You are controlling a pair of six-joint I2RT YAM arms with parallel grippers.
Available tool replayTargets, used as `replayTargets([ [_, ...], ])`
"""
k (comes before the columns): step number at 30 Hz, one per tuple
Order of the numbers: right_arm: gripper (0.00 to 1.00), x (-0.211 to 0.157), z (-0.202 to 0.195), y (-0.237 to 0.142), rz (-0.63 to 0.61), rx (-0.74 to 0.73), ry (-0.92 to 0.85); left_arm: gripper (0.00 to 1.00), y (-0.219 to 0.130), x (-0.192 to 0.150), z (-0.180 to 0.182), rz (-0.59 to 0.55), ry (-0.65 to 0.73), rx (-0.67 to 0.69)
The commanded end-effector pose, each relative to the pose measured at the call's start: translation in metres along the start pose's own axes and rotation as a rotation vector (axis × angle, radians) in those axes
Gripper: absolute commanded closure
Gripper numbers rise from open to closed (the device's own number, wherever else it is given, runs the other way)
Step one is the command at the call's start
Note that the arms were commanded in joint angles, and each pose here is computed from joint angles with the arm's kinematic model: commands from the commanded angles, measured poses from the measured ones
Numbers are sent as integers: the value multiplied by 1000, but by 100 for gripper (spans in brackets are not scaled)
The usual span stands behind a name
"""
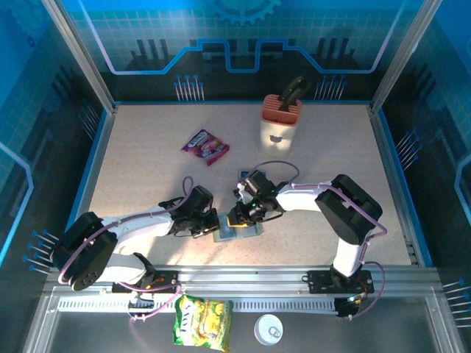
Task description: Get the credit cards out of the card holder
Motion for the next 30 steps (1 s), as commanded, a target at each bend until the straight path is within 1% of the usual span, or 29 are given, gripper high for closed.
replayTargets([
  [1, 73, -7, -2, 6, 41, -19, 4, 100, 0, 2, 8, -8, -1, 29],
  [8, 73, -7, -2, 7, 42, -20, 7, 100, 0, 2, 6, -6, 1, 30],
  [16, 79, -6, 5, 14, 42, 43, 9, 100, 0, 2, 5, -2, 0, 24],
  [20, 81, -6, 7, 15, 46, 56, 9, 100, 0, 2, 5, -1, -1, 23],
  [23, 80, -7, 5, 15, 50, 40, 10, 100, -1, 1, 4, -2, 2, 21],
  [26, 75, -10, -2, 12, 64, -26, 15, 99, -3, 2, 2, -6, 7, 15],
  [30, 73, -14, -8, 8, 90, -115, 2, 96, -10, 2, 0, -19, 11, 6],
])
Point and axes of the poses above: each hand's point on the last joint's axis, 136 mm out from that joint toward the fingers, its own y axis out along the fingers, its own z axis along the line the jaws close on, x = y × z, the point moved 3 cm from there along -y, back along the fingers, and after that the axes turned 12 degrees about -y, right-handed, at the moved point
